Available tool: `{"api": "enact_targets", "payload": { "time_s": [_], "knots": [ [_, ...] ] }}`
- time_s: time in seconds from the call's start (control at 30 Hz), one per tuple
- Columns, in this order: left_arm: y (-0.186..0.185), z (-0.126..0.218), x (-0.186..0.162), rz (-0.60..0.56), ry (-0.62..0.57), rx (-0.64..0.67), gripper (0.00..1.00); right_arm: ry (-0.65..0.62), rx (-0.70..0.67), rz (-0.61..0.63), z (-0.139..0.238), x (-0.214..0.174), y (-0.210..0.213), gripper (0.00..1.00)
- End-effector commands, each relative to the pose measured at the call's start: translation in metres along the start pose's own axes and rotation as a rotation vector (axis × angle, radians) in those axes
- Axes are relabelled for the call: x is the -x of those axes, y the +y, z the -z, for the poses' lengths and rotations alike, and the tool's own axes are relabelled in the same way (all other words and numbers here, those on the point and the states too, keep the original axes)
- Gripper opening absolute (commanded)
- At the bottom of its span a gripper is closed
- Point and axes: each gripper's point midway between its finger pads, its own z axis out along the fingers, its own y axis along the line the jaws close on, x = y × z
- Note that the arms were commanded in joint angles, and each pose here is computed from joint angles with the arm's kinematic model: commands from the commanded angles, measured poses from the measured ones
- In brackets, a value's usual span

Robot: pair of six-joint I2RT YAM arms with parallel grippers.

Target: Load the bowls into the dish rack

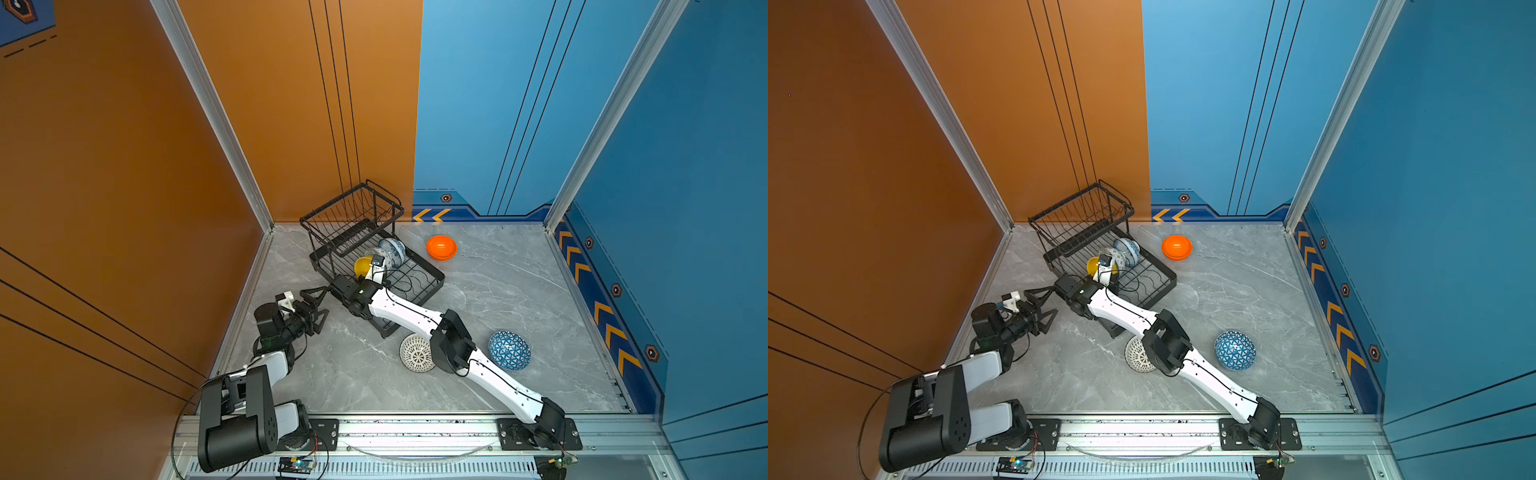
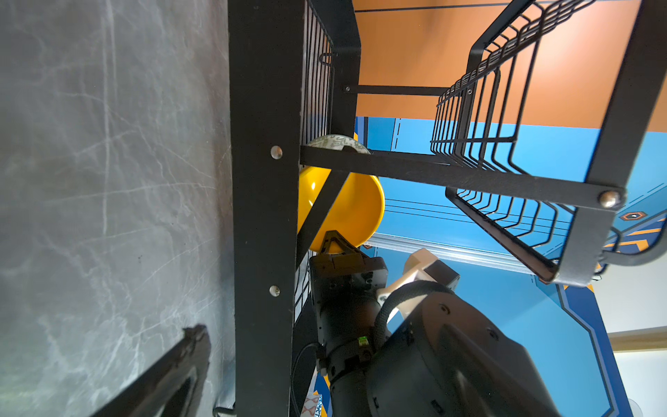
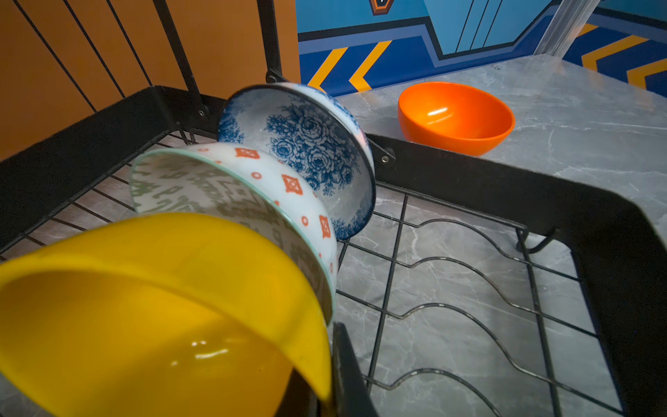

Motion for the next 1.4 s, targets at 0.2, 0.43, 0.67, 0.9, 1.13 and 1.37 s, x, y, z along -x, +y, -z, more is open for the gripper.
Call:
{"api": "enact_targets", "payload": {
  "time_s": [0.2,0.43,0.67,0.9,1.13,1.37],
  "knots": [
    [0.001,0.000,-0.008,-0.023,0.023,-0.007,0.98,0.097,0.050,0.190,0.019,0.011,-0.016,0.00],
    [-0.002,-0.004,-0.017,-0.042,0.033,-0.006,0.98,0.166,0.087,0.227,0.032,0.016,-0.033,0.00],
    [-0.010,-0.016,-0.038,-0.122,0.096,0.017,0.99,0.203,0.143,0.229,0.041,0.027,-0.043,0.00],
    [-0.019,-0.031,-0.053,-0.189,0.141,0.043,0.74,0.204,0.221,0.216,0.058,0.061,-0.054,0.00],
    [-0.049,-0.057,-0.076,-0.310,0.191,0.067,0.64,0.208,0.302,0.212,0.075,0.094,-0.068,0.00],
    [-0.069,-0.084,-0.091,-0.370,0.212,0.068,0.50,0.224,0.363,0.215,0.085,0.110,-0.075,0.00]
  ]
}}
